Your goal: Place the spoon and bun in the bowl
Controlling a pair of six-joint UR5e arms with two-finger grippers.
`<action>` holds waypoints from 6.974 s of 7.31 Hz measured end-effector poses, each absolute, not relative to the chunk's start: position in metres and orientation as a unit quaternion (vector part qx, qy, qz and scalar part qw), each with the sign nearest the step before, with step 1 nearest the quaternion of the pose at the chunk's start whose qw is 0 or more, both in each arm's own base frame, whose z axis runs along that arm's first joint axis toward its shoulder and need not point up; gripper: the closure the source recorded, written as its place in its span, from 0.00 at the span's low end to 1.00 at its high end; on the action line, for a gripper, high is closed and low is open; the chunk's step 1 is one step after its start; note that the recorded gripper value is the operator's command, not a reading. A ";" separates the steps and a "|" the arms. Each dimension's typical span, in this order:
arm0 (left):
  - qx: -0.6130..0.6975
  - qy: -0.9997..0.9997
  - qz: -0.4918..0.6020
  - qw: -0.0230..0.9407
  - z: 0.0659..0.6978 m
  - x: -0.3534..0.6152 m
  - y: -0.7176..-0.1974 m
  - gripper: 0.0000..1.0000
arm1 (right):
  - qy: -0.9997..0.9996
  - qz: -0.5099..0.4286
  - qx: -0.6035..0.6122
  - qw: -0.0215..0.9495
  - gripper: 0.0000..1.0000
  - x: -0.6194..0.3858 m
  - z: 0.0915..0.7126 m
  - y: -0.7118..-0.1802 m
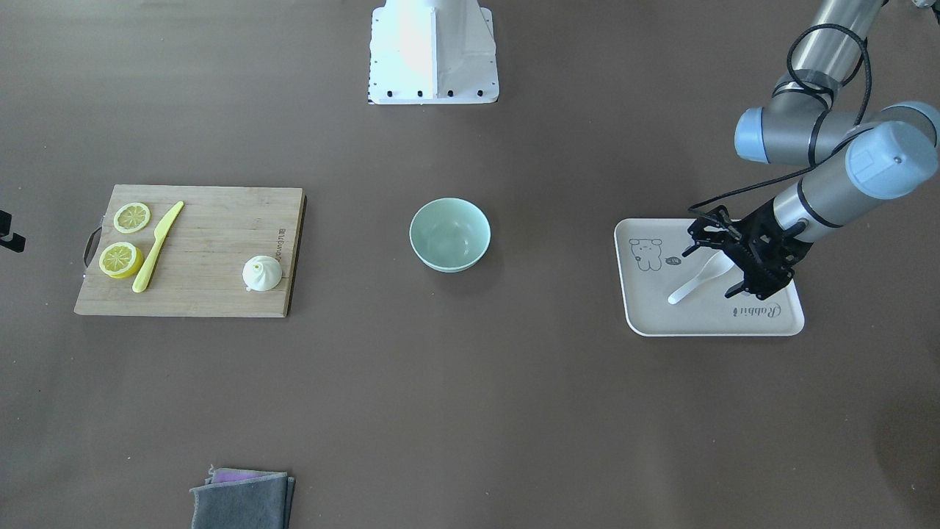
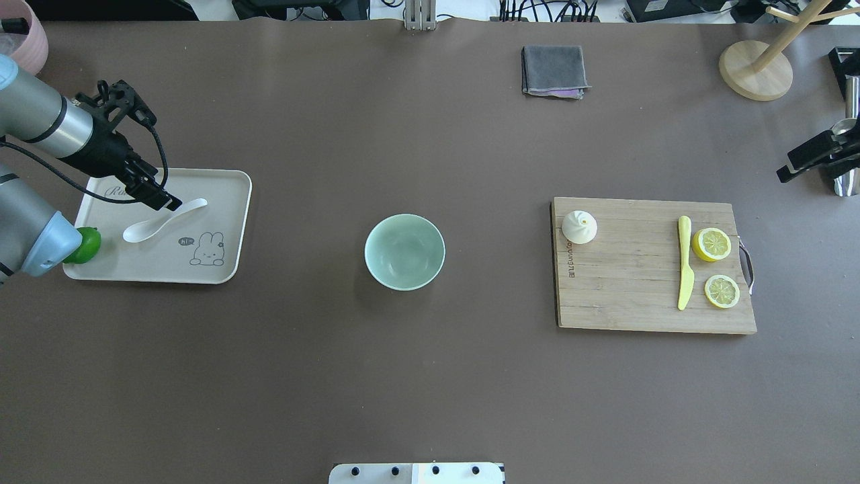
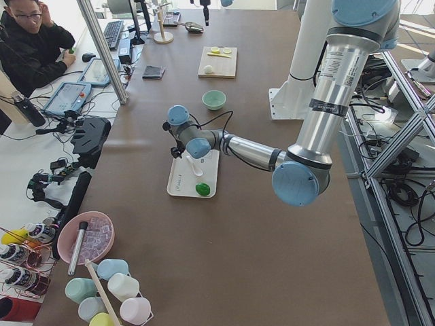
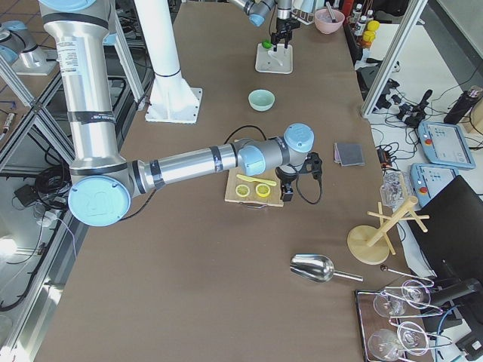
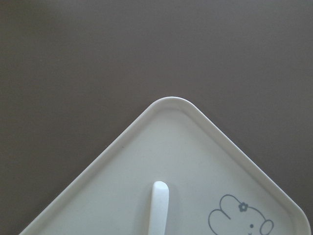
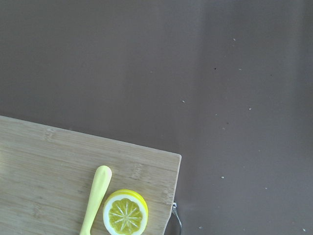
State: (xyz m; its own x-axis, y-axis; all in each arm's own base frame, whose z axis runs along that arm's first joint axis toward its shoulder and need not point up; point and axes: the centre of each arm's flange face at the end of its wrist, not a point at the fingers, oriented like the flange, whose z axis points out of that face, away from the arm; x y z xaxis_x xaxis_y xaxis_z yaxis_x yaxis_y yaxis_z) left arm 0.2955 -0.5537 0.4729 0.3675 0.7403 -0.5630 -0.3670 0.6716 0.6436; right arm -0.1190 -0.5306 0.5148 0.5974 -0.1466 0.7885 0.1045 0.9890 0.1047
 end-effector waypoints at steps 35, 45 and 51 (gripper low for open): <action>0.123 0.569 -0.058 0.811 0.241 0.428 -0.524 1.00 | -0.400 -0.026 0.027 0.916 1.00 -0.419 0.402 -0.496; 0.126 0.577 -0.098 0.801 0.206 0.530 -0.455 0.02 | -0.468 0.012 0.056 0.882 1.00 -0.409 0.295 -0.510; 0.152 0.560 -0.075 0.811 0.222 0.479 -0.503 0.02 | -0.503 0.014 0.057 0.862 1.00 -0.456 0.219 -0.484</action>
